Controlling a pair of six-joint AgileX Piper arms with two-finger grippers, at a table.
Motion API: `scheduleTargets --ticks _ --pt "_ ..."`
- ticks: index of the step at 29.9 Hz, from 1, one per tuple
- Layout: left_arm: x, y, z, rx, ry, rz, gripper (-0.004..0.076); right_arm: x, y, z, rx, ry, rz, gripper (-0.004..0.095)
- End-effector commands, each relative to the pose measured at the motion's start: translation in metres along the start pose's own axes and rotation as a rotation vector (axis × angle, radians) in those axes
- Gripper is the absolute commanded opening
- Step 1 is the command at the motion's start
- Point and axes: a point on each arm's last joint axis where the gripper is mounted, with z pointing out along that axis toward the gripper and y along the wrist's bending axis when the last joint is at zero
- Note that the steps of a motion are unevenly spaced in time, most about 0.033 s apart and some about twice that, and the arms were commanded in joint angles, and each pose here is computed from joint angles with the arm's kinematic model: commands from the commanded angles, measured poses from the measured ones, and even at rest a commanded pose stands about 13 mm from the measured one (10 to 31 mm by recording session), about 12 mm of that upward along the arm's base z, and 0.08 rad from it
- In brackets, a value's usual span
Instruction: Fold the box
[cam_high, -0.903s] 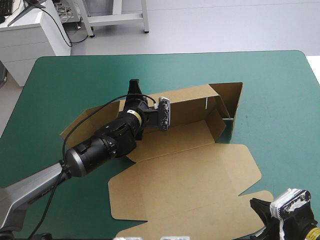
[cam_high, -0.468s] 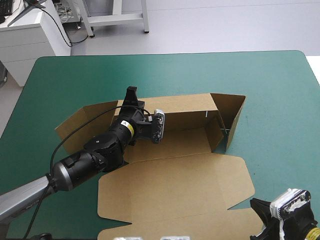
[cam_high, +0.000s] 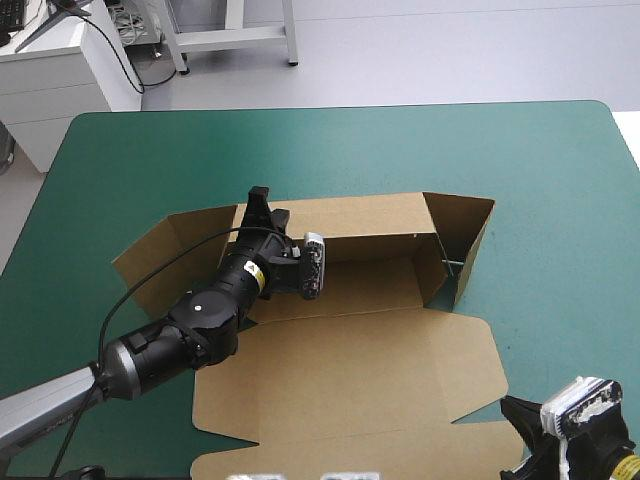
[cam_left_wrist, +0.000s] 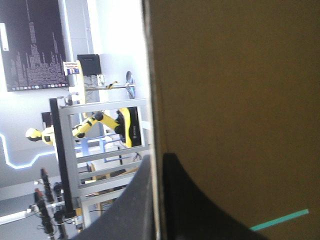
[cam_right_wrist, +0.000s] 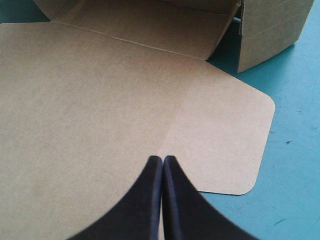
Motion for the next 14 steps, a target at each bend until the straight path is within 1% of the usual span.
scheduleTargets --ticks 1,4,10,13,14 --pt "-0.0017 0.0041 -0.0118 -0.109 0.019 0.063 -0.0008 -0.0122 0.0011 -0.0043 -0.002 -0.075 -0.002 -0.0019" --pt "-0.0086 -0.002 -0.0149 -0.153 -0.01 0.097 -0.0008 -0.0122 0.0009 -0.0043 -0.001 -0.075 -0.003 -0.0019" --pt "-0.0092 -0.0031 -0.0156 -0.153 -0.007 0.072 -0.0008 -0.0123 0.0006 -0.0043 0.003 -0.077 0.002 -0.0019" --pt "-0.0089 -0.0029 -0.0156 -0.154 -0.004 0.071 -0.0008 -0.0125 -0.0001 -0.0044 0.01 -0.079 0.011 -0.0005" --pt "-0.0089 -0.0029 -0.0156 -0.154 -0.004 0.071 -0.0008 -0.0127 -0.0008 -0.0037 0.017 -0.074 0.017 0.0015"
